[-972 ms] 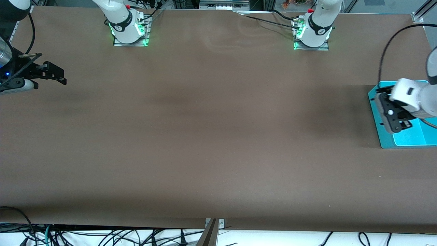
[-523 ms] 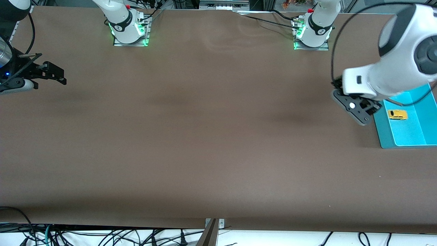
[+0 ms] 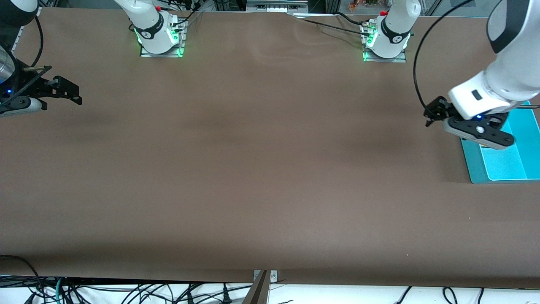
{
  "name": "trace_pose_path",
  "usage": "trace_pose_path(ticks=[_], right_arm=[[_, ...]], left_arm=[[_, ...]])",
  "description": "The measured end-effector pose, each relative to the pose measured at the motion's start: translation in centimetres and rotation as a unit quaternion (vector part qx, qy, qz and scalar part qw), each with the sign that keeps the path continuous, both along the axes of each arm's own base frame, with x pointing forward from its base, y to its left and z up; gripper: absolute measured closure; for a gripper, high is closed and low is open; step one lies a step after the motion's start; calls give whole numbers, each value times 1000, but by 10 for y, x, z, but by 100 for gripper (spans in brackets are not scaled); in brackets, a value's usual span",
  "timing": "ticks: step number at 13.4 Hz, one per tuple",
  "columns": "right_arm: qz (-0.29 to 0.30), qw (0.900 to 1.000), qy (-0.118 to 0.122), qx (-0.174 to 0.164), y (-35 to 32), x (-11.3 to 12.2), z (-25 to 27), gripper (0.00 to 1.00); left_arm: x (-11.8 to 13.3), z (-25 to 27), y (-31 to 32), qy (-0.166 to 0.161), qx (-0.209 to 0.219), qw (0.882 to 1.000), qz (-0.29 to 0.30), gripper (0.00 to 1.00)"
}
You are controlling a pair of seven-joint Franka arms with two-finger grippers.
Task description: Wind and store yellow beetle car
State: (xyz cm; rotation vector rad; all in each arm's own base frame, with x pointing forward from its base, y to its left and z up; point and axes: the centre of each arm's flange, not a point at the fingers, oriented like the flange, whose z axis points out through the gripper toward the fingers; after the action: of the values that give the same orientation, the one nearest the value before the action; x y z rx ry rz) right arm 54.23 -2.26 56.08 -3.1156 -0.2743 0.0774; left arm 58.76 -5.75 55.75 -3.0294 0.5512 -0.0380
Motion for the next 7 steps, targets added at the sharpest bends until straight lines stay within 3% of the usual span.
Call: trace_pose_path(ticks=[3,7], right_arm=[[0,1000,0,0,0,0,0,0],[0,1000,0,0,0,0,0,0]], left_arm=[[-21,-2,13,1,-24,999,31,0],[-27,1,19,5,-35,998,47,0]])
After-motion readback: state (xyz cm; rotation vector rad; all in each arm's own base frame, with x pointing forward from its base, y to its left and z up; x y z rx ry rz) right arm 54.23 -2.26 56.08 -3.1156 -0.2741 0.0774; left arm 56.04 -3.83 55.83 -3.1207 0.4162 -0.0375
